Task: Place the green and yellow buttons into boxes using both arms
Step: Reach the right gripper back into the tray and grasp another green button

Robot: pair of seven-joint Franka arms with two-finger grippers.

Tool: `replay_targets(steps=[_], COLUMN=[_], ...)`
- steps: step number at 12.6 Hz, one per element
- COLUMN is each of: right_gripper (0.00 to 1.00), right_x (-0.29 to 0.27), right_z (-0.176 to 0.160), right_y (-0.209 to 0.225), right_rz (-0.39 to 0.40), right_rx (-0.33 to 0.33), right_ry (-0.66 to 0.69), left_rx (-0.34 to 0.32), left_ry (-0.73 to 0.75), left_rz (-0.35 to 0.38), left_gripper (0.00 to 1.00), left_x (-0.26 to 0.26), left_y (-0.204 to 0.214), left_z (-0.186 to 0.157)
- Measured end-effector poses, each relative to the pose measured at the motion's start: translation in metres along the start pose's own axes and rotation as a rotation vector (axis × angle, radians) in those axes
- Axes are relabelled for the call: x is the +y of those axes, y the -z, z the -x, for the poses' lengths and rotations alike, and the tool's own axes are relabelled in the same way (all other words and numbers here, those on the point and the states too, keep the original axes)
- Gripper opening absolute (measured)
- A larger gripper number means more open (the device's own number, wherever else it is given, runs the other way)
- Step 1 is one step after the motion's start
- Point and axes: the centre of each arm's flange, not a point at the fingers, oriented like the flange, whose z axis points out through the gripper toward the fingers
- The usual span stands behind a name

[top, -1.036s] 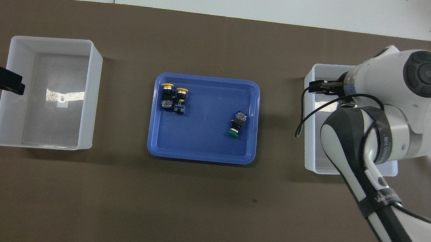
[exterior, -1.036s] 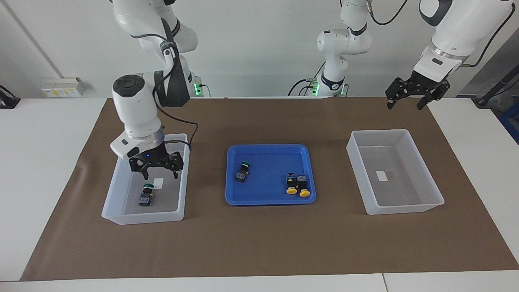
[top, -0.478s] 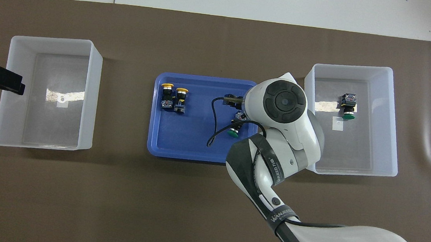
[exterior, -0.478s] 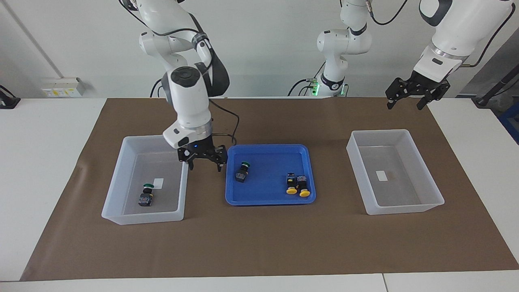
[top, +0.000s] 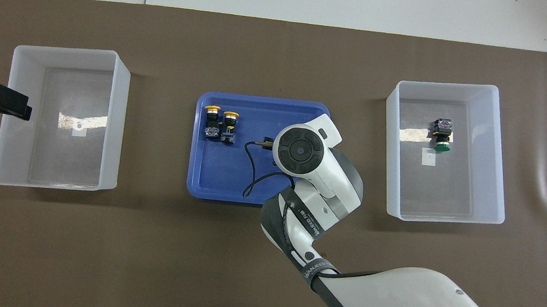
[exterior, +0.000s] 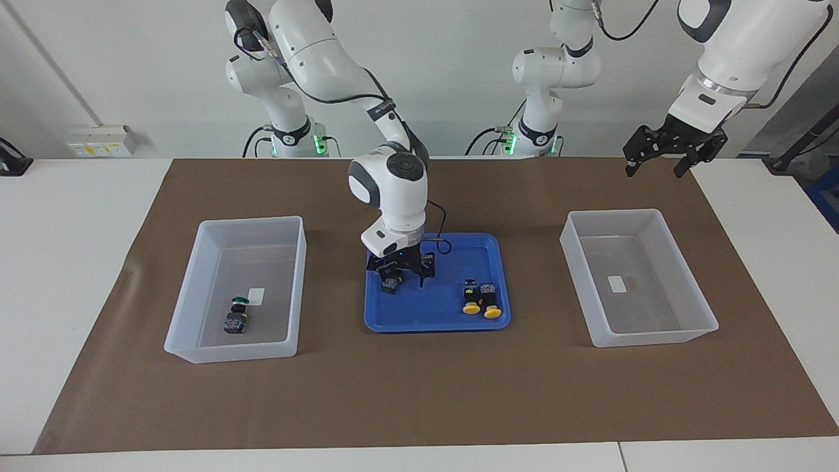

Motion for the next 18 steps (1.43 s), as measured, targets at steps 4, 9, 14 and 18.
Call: replay_targets(steps=[4, 9, 14, 18], right_gripper=[1.0, 0.96, 0.44, 0.33], right_x=[0.0045, 0.0084, 0.0094, 0.0078], right_z=[0.0015, -0.0001, 0.0006, 0.0008], right_y=[-0.0018, 0.0026, 0.0009, 0.0017], right_rz=[0.046, 0.069, 0.071, 0.058], right_rx=[-0.013, -0.013, -0.015, -0.005], right_ry=[0.016, 0.021, 0.021, 0.024], left_rx=[0.0, 0.0, 0.0, 0.0], left_ry=[0.0, 0.0, 0.0, 0.0], left_rz=[0.0, 0.0, 0.0, 0.0], left_gripper=[1.0, 1.0, 1.0, 1.0], left_x=[0.0, 0.0, 0.0, 0.0], left_y=[0.0, 0.0, 0.0, 0.0], left_z=[0.0, 0.0, 0.0, 0.0])
